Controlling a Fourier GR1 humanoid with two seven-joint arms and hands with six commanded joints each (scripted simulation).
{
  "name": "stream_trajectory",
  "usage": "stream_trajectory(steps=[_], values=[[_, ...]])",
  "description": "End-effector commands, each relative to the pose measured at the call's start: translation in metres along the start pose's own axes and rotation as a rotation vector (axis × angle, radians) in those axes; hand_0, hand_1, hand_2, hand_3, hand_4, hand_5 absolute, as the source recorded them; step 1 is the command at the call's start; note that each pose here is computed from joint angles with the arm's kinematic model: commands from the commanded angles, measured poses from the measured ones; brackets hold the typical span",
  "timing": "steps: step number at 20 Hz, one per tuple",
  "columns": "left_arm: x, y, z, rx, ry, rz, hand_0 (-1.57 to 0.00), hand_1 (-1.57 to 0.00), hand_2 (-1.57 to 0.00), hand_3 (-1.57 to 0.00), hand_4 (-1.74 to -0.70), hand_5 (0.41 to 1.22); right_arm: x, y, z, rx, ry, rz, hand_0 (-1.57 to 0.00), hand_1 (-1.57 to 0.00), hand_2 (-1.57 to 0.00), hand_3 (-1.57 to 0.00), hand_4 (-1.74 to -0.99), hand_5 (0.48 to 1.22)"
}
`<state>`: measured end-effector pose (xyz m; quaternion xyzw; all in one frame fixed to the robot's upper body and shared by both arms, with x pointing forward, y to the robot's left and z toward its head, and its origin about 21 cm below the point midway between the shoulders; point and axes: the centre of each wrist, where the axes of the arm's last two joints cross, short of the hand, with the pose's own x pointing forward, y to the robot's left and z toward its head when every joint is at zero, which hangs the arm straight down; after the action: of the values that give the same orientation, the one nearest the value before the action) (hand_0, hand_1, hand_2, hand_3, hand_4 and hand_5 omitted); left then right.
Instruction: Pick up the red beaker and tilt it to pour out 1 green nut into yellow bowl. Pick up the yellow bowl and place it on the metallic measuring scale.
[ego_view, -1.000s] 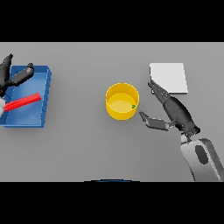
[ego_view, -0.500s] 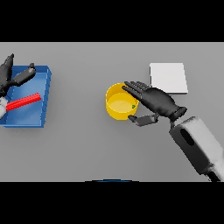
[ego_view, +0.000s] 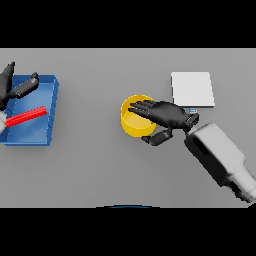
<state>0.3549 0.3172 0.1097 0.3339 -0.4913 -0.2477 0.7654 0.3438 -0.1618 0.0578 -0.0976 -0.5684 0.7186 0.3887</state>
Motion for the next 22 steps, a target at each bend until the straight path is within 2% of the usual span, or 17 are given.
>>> stream_trajectory(steps=[1, 9, 11, 12, 13, 15, 16, 17, 18, 19, 21, 22], values=[[0.002, -0.001, -0.001, -0.001, 0.002, 0.001, 0.0, 0.0, 0.0, 0.0, -0.79, 0.732, 0.002, -0.001, -0.006, 0.013, 0.006, 0.002, 0.0, 0.0, 0.0, 0.0, -1.25, 0.681], [0.0, 0.004, -0.001, 0.01, -0.001, 0.005, 0.0, 0.0, 0.0, 0.0, -0.8, 0.736, 0.005, 0.002, -0.026, 0.155, 0.037, 0.058, 0.0, 0.0, 0.0, 0.0, -1.306, 0.681], [-0.003, 0.004, 0.0, 0.009, -0.007, 0.0, 0.0, 0.0, 0.0, 0.0, -0.79, 0.732, 0.006, 0.004, -0.027, 0.176, 0.04, 0.072, 0.0, 0.0, 0.0, 0.0, -1.304, 0.703], [-0.002, 0.004, 0.0, 0.006, -0.005, 0.002, 0.0, 0.0, 0.0, 0.0, -0.79, 0.731, 0.005, -0.002, -0.03, 0.169, 0.048, 0.083, 0.0, 0.0, 0.0, 0.0, -1.304, 0.713], [0.0, 0.002, -0.001, 0.011, -0.004, 0.003, 0.0, 0.0, 0.0, 0.0, -0.79, 0.729, 0.006, 0.003, -0.029, 0.175, 0.044, 0.085, 0.0, 0.0, 0.0, -0.01, -1.308, 0.729], [0.001, 0.002, -0.002, 0.013, -0.014, -0.004, 0.0, 0.0, 0.0, 0.0, -0.79, 0.725, 0.008, 0.004, -0.033, 0.19, 0.075, 0.099, -0.02, -0.04, -0.07, -0.09, -1.339, 0.784], [-0.001, 0.004, -0.001, 0.015, -0.018, -0.003, 0.0, 0.0, 0.0, 0.0, -0.79, 0.723, 0.007, 0.004, -0.032, 0.196, 0.073, 0.108, -0.09, -0.11, -0.13, -0.16, -1.362, 0.82], [-0.001, 0.002, 0.0, 0.008, -0.012, -0.005, 0.0, 0.0, 0.0, 0.0, -0.79, 0.722, 0.007, 0.004, -0.033, 0.206, 0.063, 0.114, -0.26, -0.24, -0.23, -0.25, -1.387, 0.9], [0.0, 0.003, -0.004, 0.012, -0.006, 0.003, 0.0, 0.0, 0.0, 0.0, -0.79, 0.723, 0.008, 0.005, -0.033, 0.213, 0.053, 0.111, -0.51, -0.44, -0.39, -0.36, -1.425, 0.964], [-0.002, 0.004, -0.002, 0.013, -0.007, 0.005, 0.0, 0.0, 0.0, 0.0, -0.8, 0.725, 0.005, 0.005, -0.031, 0.219, 0.055, 0.111, -0.72, -0.66, -0.62, -0.47, -1.488, 1.016], [-0.002, 0.007, -0.003, 0.015, -0.004, 0.012, 0.0, 0.0, 0.0, 0.0, -0.8, 0.727, 0.007, 0.002, -0.03, 0.259, 0.056, 0.103, -1.03, -0.99, -0.97, -0.69, -1.571, 1.09], [-0.003, 0.007, -0.003, 0.019, -0.003, 0.011, 0.0, 0.0, 0.0, 0.0, -0.8, 0.728, 0.007, 0.001, -0.03, 0.274, 0.059, 0.101, -1.14, -1.11, -1.09, -0.87, -1.604, 1.116]])
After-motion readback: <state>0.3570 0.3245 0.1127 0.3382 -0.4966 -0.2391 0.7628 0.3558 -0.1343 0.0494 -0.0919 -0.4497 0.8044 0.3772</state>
